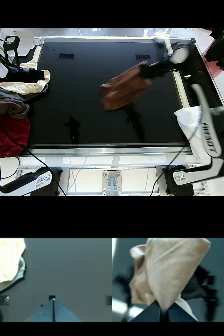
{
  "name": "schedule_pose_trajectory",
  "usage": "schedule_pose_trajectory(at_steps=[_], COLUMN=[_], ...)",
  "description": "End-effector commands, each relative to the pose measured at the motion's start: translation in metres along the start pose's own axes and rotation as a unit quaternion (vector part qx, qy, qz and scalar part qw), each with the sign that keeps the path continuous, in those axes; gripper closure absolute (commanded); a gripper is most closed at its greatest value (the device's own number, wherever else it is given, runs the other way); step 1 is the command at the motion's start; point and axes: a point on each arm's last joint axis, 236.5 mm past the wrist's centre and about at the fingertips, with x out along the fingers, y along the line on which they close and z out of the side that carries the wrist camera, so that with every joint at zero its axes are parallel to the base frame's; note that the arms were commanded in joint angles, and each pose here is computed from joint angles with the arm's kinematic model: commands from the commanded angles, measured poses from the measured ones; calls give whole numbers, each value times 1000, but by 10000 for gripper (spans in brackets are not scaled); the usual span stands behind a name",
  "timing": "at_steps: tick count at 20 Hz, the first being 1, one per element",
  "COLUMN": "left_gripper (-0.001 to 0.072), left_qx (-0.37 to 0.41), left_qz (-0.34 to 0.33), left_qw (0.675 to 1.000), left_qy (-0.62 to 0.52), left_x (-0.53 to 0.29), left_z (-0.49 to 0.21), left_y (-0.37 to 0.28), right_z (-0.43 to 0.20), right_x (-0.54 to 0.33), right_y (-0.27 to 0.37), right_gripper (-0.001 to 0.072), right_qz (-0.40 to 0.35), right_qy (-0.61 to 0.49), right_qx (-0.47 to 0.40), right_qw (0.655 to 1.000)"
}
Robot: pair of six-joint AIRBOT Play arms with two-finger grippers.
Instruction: Fold the shirts.
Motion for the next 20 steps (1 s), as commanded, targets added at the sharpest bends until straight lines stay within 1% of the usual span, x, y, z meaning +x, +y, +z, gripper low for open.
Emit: schedule_pose_trajectory(at_steps=[1, 4, 6, 8, 12, 14, 17, 19, 20], left_gripper=[693, 693, 693, 693, 693, 693, 693, 694, 693], left_qx=[0, 0, 0, -2, -16, -21, -25, -25, -25], left_qz=[0, 0, 0, -3, -26, -35, -41, -41, -41], left_qw=[1000, 1000, 1000, 1000, 1000, 999, 999, 999, 999], left_qy=[0, 0, 0, 0, -4, -6, -7, -7, -7], left_x=[0, 0, 0, 0, 0, 0, -1, -1, -1], left_z=[0, 0, 0, 0, 2, 3, 4, 4, 4], left_y=[0, 0, 0, -2, -12, -17, -20, -20, -20], right_z=[-9, -45, -84, -135, -239, -288, -341, -356, -358], right_x=[-111, -183, -214, -228, -216, -206, -191, -188, -191], right_y=[-115, -181, -213, -234, -247, -253, -263, -272, -275], right_gripper=[697, 697, 697, 697, 697, 697, 696, 691, 614], right_qz=[-143, -215, -246, -266, -283, -292, -296, -304, -308], right_qy=[-35, -44, -39, -17, 22, 36, 68, 63, 58], right_qx=[67, 127, 176, 215, 278, 326, 366, 387, 395], right_qw=[987, 967, 952, 940, 918, 898, 880, 868, 864])
